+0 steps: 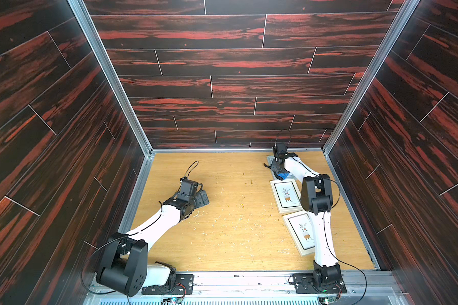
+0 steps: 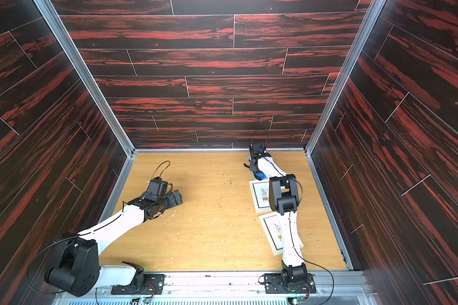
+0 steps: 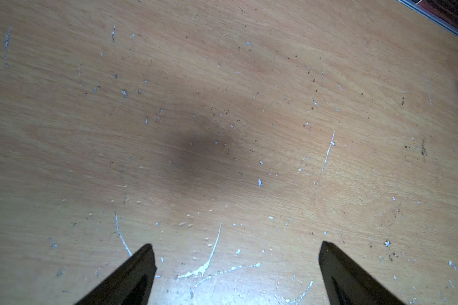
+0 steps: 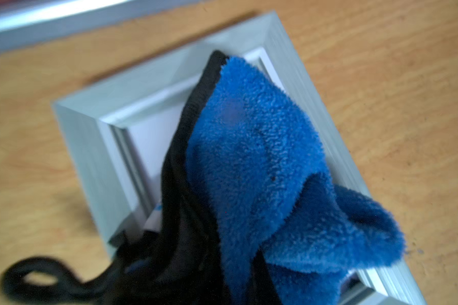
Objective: Wipe the picture frame with a cloth
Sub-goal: Move the picture frame to the center of the board.
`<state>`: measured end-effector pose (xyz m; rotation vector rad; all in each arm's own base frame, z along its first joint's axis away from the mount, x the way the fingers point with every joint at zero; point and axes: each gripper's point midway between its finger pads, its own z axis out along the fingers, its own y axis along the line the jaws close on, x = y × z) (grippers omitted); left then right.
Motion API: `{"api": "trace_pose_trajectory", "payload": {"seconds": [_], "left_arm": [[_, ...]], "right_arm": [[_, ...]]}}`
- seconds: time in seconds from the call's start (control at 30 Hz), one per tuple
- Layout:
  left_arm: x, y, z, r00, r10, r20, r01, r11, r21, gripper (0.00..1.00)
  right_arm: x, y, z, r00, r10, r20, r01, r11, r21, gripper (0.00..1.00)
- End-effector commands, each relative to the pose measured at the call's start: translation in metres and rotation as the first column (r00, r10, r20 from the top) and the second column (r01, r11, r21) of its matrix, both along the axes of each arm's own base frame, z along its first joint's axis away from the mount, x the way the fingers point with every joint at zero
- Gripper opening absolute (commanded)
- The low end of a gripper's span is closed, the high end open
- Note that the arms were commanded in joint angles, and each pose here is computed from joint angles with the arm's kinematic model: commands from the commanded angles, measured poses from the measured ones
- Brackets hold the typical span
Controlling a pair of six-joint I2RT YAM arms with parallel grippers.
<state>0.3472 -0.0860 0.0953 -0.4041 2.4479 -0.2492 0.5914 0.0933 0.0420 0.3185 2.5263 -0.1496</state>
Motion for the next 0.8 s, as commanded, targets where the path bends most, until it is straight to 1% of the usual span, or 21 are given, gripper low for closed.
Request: {"api": "trace_pose_trajectory", "payload": {"seconds": [0.0,0.23,0.47,0.6,0.77], "left_arm": [[0.011,-0.004,0.009,1.000,-0.001,0.026,0.001,1.000,-0.003,1.00],[0.014,-0.001,0.008,0.999,0.030,0.017,-0.030,1.000,0.002,1.00],[0.011,0.008,0.007,0.998,0.055,0.007,-0.055,0.998,0.040,1.00],[0.008,0.014,0.004,0.997,0.073,0.004,-0.073,0.995,0.068,1.00],[0.007,0.017,0.001,0.997,0.083,0.001,-0.083,0.993,0.081,1.00]], "right_arm": [[-0.017,0.029,-0.040,0.990,0.078,-0.118,-0.067,0.993,0.095,0.00],[-0.030,0.097,-0.047,0.969,0.222,-0.110,-0.199,0.962,0.187,0.00],[-0.057,0.157,-0.045,0.942,0.316,-0.115,-0.289,0.936,0.203,0.00],[-0.086,0.188,-0.043,0.925,0.359,-0.129,-0.327,0.920,0.214,0.00],[-0.141,0.220,-0.031,0.909,0.401,-0.111,-0.369,0.901,0.230,0.00]]}}
